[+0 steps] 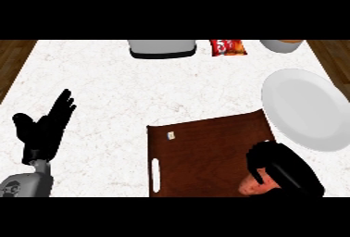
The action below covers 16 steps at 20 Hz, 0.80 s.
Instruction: Pick the sweet potato from the tray and place it in the plate
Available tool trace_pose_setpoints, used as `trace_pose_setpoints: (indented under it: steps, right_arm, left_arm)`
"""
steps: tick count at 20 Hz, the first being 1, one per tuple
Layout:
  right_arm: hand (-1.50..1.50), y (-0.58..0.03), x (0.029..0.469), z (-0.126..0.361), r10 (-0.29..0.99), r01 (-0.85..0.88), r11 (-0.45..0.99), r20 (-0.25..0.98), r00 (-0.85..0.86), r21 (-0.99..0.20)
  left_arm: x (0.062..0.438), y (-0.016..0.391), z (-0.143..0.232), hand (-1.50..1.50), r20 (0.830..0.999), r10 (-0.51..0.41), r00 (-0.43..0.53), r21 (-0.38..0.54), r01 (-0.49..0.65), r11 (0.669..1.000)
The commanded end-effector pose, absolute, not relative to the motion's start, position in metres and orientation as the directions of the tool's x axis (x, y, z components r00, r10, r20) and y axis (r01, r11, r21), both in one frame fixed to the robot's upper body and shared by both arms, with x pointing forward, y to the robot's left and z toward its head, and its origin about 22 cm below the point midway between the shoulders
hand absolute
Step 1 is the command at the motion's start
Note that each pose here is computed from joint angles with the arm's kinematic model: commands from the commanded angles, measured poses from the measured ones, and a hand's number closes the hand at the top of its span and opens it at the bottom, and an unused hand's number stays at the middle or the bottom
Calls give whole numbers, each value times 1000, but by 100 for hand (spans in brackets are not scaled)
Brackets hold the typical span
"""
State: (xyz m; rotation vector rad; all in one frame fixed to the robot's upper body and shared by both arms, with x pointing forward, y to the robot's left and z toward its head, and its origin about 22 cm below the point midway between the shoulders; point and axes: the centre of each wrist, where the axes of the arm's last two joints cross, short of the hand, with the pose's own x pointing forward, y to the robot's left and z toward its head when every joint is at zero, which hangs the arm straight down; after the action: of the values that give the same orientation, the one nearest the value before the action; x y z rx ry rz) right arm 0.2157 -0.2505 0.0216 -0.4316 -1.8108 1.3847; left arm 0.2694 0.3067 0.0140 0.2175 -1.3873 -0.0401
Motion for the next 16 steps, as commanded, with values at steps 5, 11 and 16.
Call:
trace_pose_setpoints:
  steps: [5, 11, 16]
  right_arm:
    - [150, -322, 191, 77, 767, 175, 523, 371, -524, -834]
    - [150, -368, 193, 70, 768, 166, 604, 514, -382, -779]
    - [150, -412, 241, 97, 753, 205, 650, 583, -305, -732]
  left_arm:
    - [281, 289, 16, 0, 971, -164, 175, 180, -80, 980]
    - [284, 285, 18, 0, 973, -155, 171, 169, -69, 983]
    - [280, 283, 24, 0, 973, -160, 166, 169, -40, 985]
